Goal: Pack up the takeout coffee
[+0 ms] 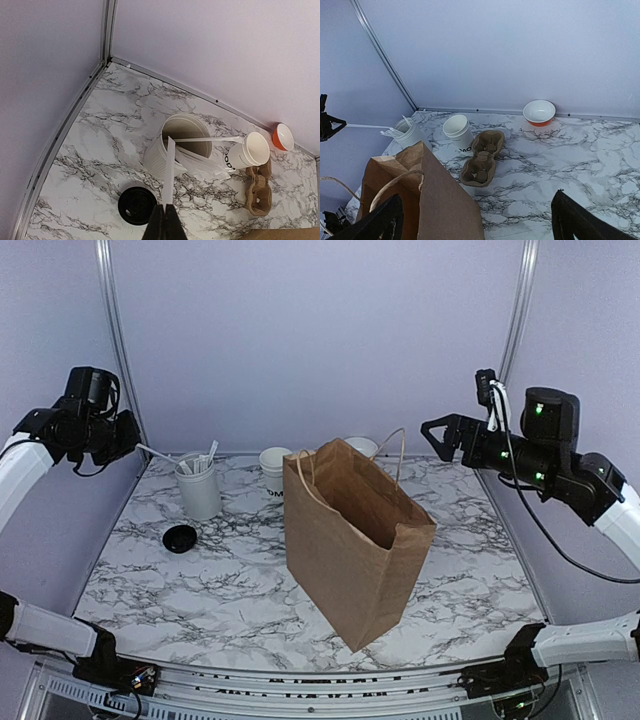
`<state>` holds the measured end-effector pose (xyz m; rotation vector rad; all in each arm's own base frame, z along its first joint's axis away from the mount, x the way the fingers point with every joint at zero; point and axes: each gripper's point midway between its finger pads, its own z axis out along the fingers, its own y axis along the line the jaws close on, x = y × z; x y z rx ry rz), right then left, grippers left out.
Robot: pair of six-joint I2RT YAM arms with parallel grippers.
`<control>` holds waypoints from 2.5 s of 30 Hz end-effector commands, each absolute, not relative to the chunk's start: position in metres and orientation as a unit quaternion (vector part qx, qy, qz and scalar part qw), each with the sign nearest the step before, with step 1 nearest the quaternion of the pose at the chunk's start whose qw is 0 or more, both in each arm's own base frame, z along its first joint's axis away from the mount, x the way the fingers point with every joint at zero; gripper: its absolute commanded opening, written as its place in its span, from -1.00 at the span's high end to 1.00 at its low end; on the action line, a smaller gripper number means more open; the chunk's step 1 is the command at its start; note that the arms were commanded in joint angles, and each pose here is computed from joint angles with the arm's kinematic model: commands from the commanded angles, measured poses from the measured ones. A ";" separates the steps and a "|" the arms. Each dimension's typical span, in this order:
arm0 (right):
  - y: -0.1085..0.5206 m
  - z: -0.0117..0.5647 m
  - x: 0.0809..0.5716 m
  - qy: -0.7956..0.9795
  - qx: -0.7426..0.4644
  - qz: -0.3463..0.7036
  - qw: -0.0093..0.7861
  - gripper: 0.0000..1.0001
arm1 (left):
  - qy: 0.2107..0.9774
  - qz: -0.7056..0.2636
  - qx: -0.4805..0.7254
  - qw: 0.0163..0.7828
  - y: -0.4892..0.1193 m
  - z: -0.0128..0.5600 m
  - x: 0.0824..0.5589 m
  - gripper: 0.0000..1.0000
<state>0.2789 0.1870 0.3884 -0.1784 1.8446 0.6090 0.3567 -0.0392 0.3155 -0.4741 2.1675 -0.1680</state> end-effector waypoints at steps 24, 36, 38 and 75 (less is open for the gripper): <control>0.169 0.427 0.276 0.753 -0.060 0.244 0.608 -0.99 | 0.800 -0.289 0.012 0.525 -0.152 0.478 0.289 1.00; 0.160 0.427 0.270 0.757 -0.056 0.232 0.608 -1.00 | 0.776 -0.368 0.163 0.486 -0.233 0.492 0.250 1.00; 0.159 0.427 0.270 0.758 -0.055 0.229 0.608 -1.00 | 0.773 -0.375 0.183 0.478 -0.242 0.490 0.245 1.00; 0.161 0.420 0.274 0.772 -0.050 0.227 0.592 -1.00 | 0.818 -0.305 0.265 0.408 -0.330 0.433 0.266 -0.27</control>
